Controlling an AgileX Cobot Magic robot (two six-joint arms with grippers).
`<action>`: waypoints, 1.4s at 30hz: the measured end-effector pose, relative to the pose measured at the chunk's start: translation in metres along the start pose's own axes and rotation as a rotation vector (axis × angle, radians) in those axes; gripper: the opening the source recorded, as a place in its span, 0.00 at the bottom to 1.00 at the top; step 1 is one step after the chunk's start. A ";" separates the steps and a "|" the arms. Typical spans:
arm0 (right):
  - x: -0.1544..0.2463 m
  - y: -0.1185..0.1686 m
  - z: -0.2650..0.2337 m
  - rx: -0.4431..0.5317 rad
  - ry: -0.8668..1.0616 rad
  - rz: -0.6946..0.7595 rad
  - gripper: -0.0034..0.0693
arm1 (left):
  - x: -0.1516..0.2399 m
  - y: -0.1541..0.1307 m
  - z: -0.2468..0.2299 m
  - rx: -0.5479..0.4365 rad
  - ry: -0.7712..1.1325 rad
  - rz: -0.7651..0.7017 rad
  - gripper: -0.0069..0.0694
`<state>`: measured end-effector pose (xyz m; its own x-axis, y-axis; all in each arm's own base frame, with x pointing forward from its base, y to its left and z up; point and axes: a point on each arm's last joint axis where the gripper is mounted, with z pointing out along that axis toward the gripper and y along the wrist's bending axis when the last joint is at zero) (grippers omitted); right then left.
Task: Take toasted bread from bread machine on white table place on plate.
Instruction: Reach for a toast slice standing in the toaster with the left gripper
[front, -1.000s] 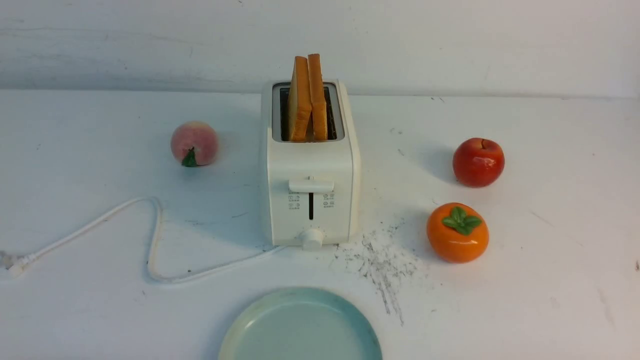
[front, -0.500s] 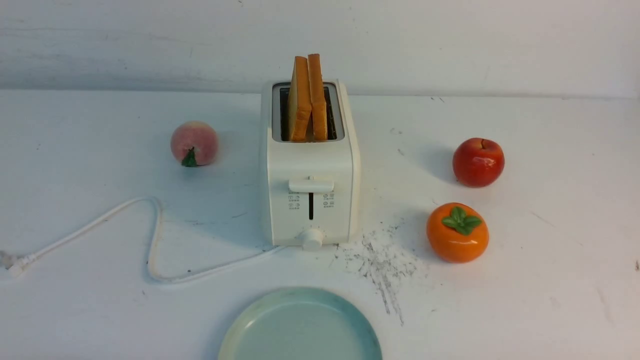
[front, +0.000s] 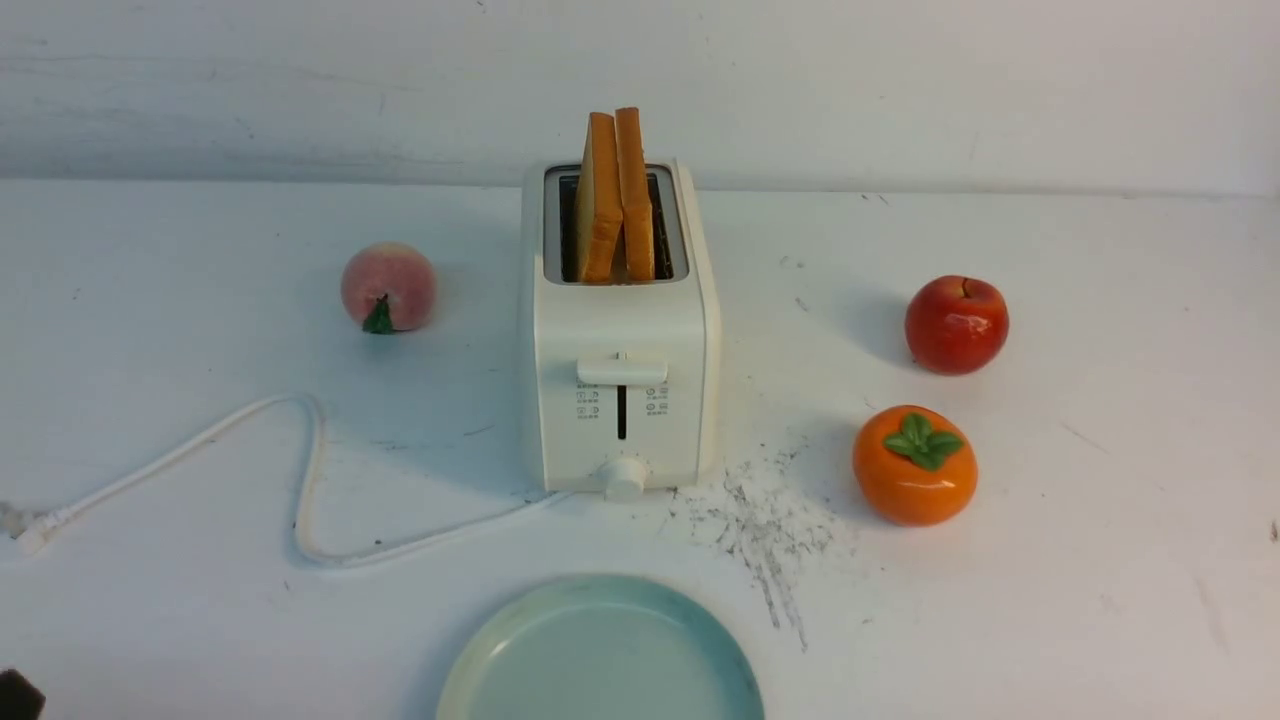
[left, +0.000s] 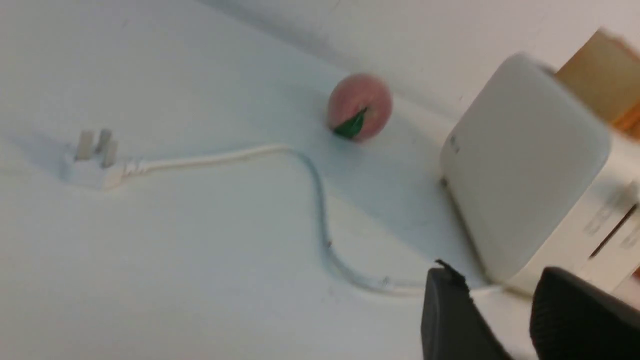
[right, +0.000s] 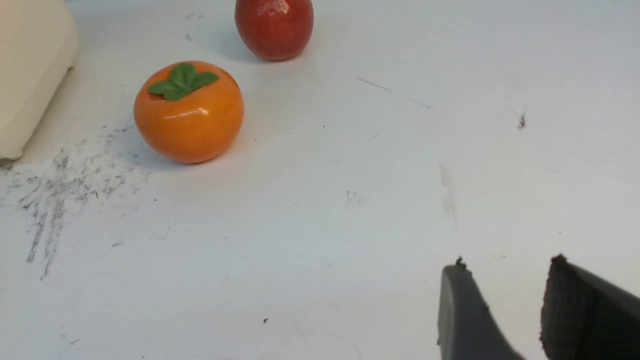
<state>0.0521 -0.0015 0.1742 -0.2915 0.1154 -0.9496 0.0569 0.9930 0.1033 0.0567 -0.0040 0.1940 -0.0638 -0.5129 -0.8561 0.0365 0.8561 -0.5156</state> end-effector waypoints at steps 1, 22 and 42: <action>0.000 0.000 0.000 0.000 0.000 -0.001 0.38 | -0.003 -0.002 0.000 0.017 -0.032 -0.029 0.40; -0.023 0.007 -0.003 -0.182 -0.239 0.715 0.38 | -0.027 -0.009 -0.004 0.124 -0.289 -0.169 0.36; -0.165 0.047 -0.006 -0.257 0.374 0.180 0.02 | -0.157 -0.108 0.049 -0.105 0.461 0.019 0.07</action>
<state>0.0968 0.0263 0.3375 -0.6243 0.2394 -0.7436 -0.0863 0.9249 0.3702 0.1115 -0.0194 0.3827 -0.5014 -0.4352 -0.7478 -0.0571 0.8791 -0.4733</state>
